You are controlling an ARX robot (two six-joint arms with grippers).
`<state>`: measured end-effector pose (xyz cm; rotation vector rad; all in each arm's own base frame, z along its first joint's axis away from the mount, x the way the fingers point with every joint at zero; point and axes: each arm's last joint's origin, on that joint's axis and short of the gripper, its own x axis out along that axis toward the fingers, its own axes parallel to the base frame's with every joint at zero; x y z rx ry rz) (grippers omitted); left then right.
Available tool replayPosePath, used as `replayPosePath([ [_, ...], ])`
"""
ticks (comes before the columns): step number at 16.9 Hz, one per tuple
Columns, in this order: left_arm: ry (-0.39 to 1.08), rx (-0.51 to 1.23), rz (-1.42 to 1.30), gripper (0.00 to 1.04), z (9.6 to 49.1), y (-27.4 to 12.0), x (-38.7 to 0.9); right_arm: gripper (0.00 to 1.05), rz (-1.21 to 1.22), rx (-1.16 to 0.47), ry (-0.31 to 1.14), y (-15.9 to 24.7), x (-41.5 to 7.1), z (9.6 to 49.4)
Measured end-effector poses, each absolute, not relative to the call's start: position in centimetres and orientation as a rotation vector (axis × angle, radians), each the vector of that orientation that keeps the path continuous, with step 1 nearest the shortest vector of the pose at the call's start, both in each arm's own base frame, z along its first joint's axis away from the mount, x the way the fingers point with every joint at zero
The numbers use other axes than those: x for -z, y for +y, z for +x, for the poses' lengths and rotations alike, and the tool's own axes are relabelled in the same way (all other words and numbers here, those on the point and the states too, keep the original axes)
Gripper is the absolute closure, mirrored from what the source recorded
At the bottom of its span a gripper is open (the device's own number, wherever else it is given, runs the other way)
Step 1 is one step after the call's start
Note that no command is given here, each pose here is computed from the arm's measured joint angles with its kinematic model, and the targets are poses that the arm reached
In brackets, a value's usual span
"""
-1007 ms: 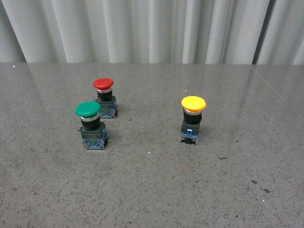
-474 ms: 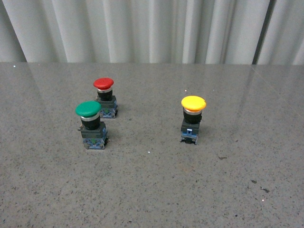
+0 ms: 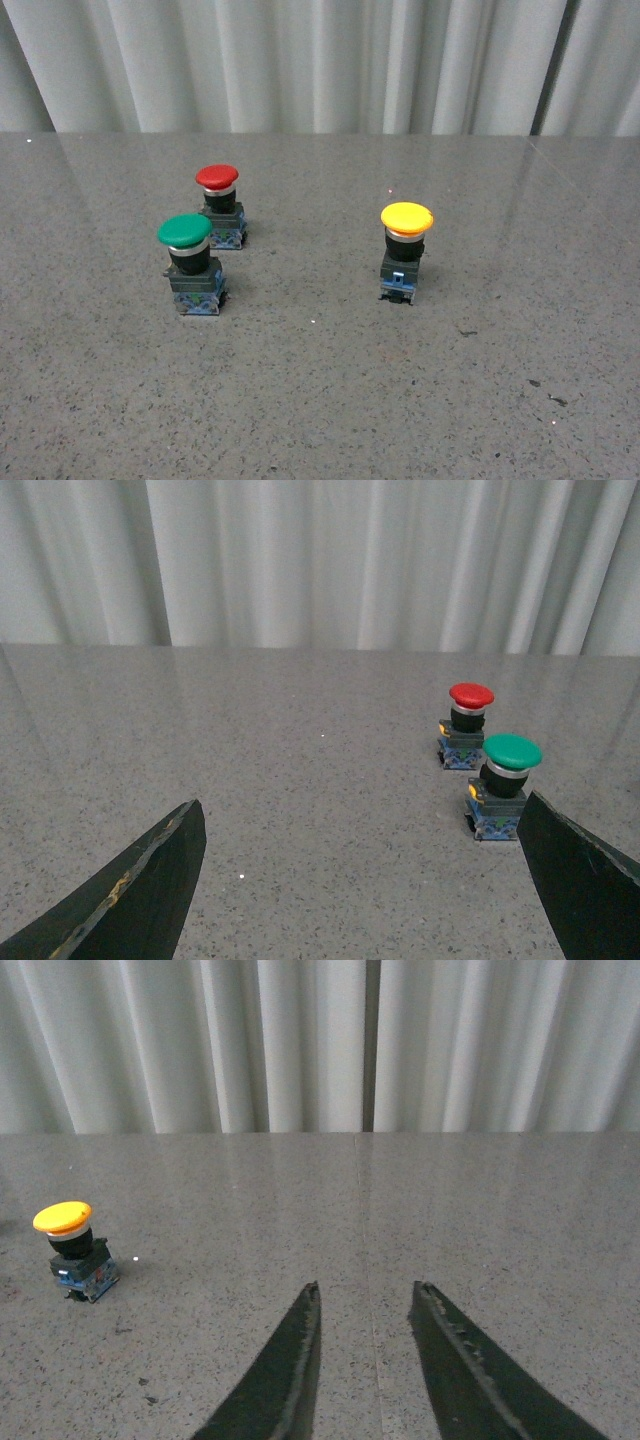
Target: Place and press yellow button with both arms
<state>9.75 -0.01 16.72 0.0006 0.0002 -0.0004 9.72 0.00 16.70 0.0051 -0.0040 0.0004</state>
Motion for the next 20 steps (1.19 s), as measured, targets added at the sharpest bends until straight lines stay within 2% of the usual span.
replayPosePath([
  [1, 0.001, 0.000, 0.001, 0.07, 9.75, -0.01, -16.72, 0.58, 0.005, 0.000, -0.004, 0.00, -16.70, 9.72],
  [2, 0.000, 0.000, 0.001, 0.07, 9.75, -0.01, -16.72, 0.43, 0.005, 0.000, -0.004, 0.00, -16.70, 9.72],
  [8, 0.000, 0.000, 0.001, 0.07, 9.75, -0.01, -16.72, 0.12, 0.005, 0.000, -0.004, 0.00, -16.70, 9.72],
  [9, 0.000, 0.000, 0.001, 0.07, 9.75, -0.01, -16.72, 0.05, 0.006, 0.000, -0.004, 0.00, -16.70, 9.72],
  [11, 0.000, 0.000, 0.001, 0.07, 9.75, -0.01, -16.72, 0.07, 0.006, 0.000, -0.004, 0.00, -16.70, 9.72],
  [20, 0.001, 0.000, 0.001, 0.07, 9.75, -0.01, -16.72, 0.07, 0.006, 0.000, -0.004, 0.00, -16.70, 9.72],
])
